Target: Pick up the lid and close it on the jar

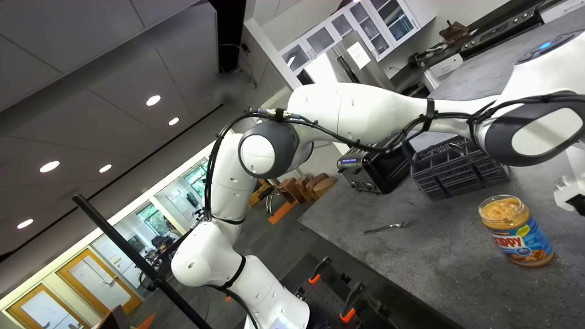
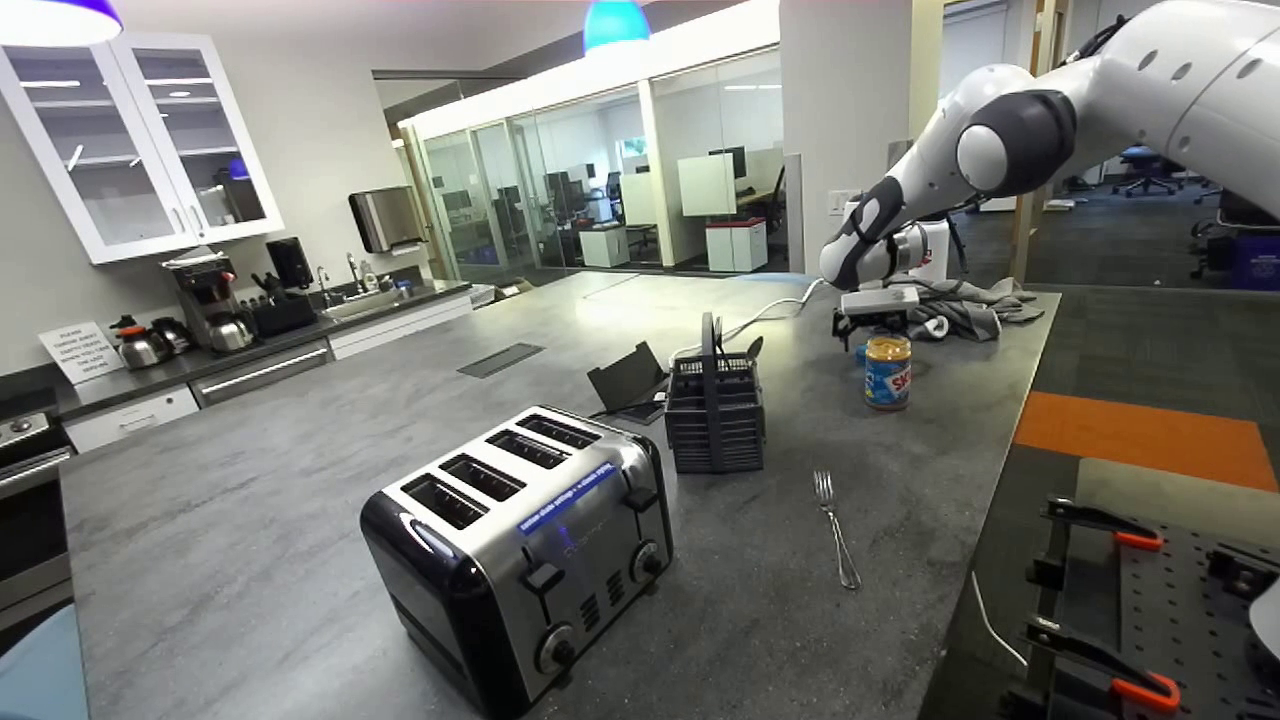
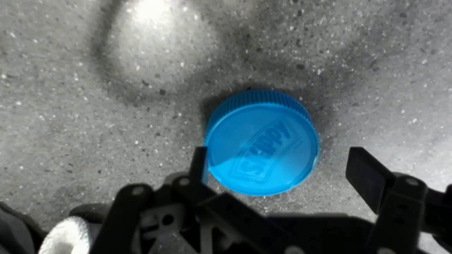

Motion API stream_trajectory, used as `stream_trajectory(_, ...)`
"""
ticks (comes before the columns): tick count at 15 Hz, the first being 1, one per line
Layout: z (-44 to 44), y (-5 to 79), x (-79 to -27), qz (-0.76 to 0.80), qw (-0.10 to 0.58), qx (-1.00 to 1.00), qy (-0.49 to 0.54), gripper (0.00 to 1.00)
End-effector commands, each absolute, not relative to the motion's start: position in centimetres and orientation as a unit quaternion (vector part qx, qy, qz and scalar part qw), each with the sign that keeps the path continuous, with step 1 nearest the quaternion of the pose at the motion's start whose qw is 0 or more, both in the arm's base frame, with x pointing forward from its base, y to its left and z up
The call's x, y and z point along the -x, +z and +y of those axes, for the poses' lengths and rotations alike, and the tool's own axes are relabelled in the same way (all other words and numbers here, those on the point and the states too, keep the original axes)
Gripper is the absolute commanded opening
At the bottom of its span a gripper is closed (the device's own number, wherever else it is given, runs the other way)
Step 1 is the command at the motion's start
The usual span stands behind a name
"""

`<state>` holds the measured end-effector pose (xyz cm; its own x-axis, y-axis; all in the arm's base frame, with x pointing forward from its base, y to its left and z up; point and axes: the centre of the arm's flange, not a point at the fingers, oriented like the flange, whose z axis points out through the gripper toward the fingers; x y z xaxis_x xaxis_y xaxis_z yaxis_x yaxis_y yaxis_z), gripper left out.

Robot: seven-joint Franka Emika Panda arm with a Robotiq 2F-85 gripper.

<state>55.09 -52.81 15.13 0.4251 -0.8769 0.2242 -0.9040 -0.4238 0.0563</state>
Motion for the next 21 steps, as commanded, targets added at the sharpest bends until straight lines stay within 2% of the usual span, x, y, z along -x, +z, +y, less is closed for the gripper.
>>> stream_trajectory(1,-53.5,16.3,-54.9,-0.526,0.069,-0.845,0.070,1.00)
stream_trajectory(21,-53.2,14.8,-54.0,-0.516,0.058,-0.854,0.046,1.00)
